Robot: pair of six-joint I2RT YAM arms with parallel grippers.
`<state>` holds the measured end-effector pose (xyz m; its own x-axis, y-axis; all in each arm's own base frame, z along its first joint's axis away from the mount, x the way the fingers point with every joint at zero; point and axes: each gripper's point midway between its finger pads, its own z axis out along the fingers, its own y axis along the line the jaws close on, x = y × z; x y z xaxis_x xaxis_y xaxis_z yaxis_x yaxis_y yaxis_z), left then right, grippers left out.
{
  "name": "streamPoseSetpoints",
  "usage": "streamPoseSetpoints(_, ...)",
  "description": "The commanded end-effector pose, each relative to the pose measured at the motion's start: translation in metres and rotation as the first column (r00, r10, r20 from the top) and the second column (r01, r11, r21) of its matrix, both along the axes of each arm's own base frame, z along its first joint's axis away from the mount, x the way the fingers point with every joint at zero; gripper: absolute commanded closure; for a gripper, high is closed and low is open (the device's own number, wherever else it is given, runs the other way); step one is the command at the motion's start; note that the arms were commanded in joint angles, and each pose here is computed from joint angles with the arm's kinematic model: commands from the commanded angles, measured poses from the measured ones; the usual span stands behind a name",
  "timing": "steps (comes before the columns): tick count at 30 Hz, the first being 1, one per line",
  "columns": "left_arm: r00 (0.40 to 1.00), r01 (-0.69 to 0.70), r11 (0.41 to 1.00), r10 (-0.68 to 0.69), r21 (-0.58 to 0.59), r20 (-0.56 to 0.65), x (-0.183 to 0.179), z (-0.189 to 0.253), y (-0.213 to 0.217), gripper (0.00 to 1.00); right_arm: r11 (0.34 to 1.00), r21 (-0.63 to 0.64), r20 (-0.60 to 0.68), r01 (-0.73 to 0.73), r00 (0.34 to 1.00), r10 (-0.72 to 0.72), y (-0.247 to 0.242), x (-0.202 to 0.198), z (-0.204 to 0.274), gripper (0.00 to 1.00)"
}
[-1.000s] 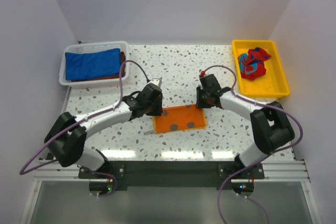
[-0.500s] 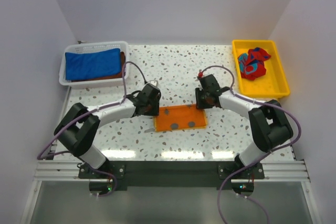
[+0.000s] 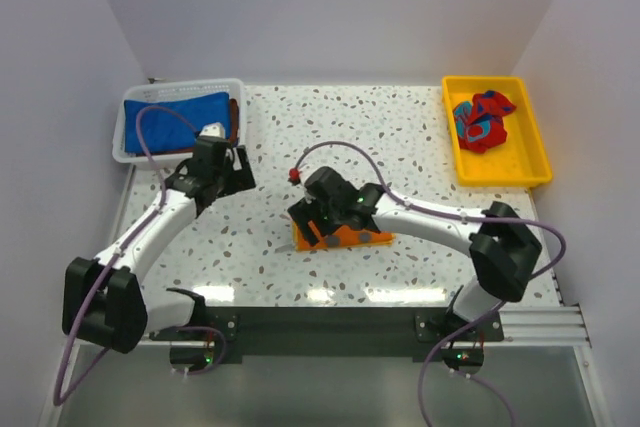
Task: Fold and stack the towels
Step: Neatly place the folded towel into the bin
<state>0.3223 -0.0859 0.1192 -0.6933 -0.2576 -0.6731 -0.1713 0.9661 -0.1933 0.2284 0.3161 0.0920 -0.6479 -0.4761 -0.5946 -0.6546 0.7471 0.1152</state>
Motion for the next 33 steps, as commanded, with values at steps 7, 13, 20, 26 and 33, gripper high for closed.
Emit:
streamPoseSetpoints(7,0.992,-0.119,0.993,0.119,0.004,-0.049,-0.031,-0.02,0.072,0.0,0.963,-0.206,0.067,-0.173,0.98,0.19,0.058,-0.025,-0.024,0.3)
streamPoseSetpoints(13,0.992,-0.112,0.994,0.112,-0.006,-0.062,-0.038,-0.029,0.07,0.0,0.931,-0.303,0.064,-0.203,0.971,0.232,0.066,-0.032,-0.054,0.37)
streamPoseSetpoints(20,0.992,-0.102,0.995,0.1,-0.022,-0.079,-0.037,-0.034,0.067,0.0,0.909,-0.378,0.069,-0.172,0.975,0.213,0.056,-0.032,-0.087,0.57)
streamPoseSetpoints(26,0.99,-0.087,0.995,0.081,-0.049,-0.114,-0.04,-0.041,0.06,0.0,0.922,-0.364,0.119,-0.133,0.975,0.188,0.052,-0.025,-0.085,0.91)
streamPoseSetpoints(33,0.995,-0.02,0.965,-0.007,-0.261,-0.102,-0.036,-0.04,0.02,0.0,0.984,-0.132,0.19,-0.118,0.971,0.142,0.069,-0.018,-0.033,1.0)
